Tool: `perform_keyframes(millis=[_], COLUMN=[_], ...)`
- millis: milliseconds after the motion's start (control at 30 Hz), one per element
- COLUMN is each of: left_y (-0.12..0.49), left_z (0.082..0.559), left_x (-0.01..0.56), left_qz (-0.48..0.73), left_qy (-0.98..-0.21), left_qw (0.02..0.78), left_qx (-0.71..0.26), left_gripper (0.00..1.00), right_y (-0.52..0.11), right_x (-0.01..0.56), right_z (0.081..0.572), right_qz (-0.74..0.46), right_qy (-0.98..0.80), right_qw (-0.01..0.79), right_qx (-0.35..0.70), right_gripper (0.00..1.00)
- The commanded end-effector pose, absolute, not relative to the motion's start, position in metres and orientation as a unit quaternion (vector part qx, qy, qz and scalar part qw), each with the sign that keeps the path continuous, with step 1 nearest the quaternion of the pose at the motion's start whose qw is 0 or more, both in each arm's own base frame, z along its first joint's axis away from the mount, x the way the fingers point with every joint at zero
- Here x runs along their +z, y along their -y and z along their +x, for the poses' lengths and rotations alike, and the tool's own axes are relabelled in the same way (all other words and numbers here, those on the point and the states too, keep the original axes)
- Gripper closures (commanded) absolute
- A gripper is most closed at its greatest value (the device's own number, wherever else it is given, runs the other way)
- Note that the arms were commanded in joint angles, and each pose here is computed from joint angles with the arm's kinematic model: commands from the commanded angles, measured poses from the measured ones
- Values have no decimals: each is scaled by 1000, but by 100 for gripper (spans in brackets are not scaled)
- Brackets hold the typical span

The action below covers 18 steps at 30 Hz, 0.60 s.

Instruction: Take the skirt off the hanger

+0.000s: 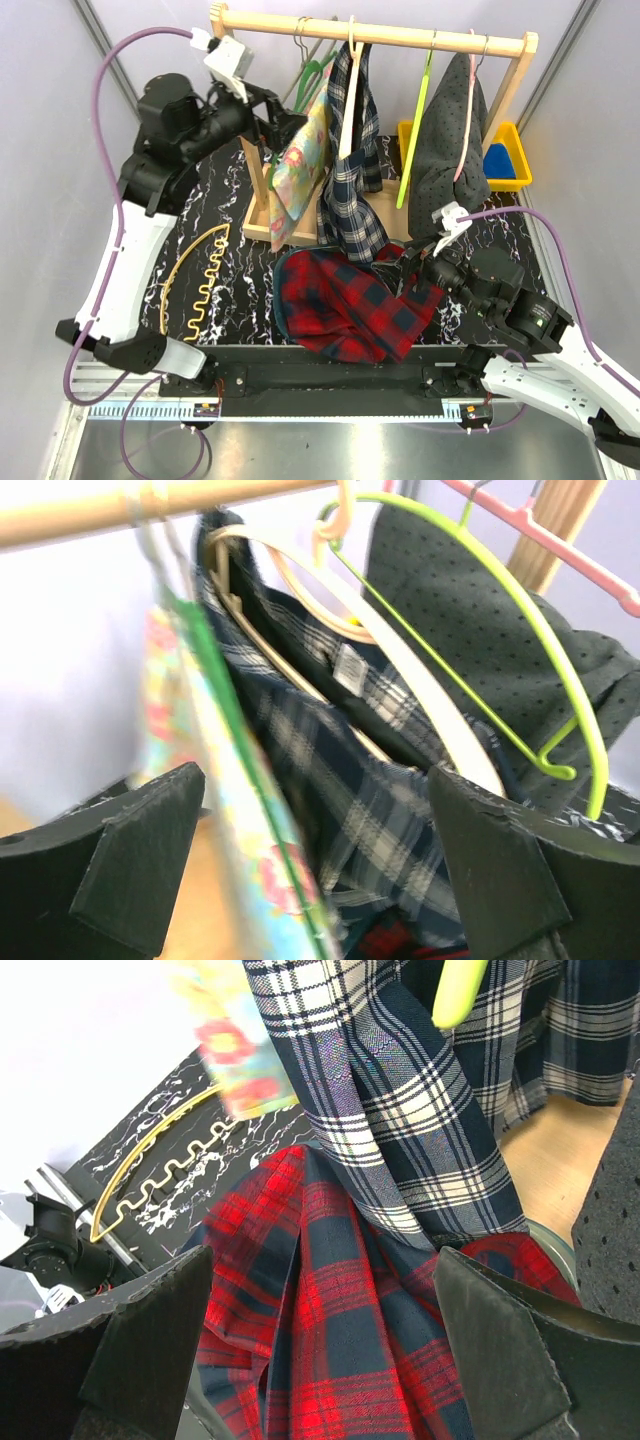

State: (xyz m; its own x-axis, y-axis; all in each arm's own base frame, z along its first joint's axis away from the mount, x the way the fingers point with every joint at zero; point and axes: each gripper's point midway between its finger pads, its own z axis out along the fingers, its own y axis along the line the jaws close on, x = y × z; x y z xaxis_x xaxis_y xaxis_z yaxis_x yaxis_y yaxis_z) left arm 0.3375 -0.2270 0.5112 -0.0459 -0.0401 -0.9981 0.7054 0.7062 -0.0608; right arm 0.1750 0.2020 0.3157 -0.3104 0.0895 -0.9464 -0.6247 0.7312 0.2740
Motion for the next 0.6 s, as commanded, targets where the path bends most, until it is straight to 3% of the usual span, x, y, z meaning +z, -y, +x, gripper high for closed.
perform_keyframes(millis=[0, 167, 567], left_y=[195, 164, 195], left_z=[346, 367, 374], left_x=[518, 500, 496], left_qz=[237, 212, 223], left_qy=[-656, -678, -681], left_qw=[675, 669, 627], left_qx=[-243, -219, -304], left_gripper=[1, 17, 19], right_y=[-203, -202, -201], right_x=[328, 329, 330], right_z=[180, 179, 179], right_qz=[-168, -163, -161], right_qy=[-732, -733, -734], right_qw=[575, 573, 574], right_qx=[325, 328, 326], right_gripper=[0, 0, 0])
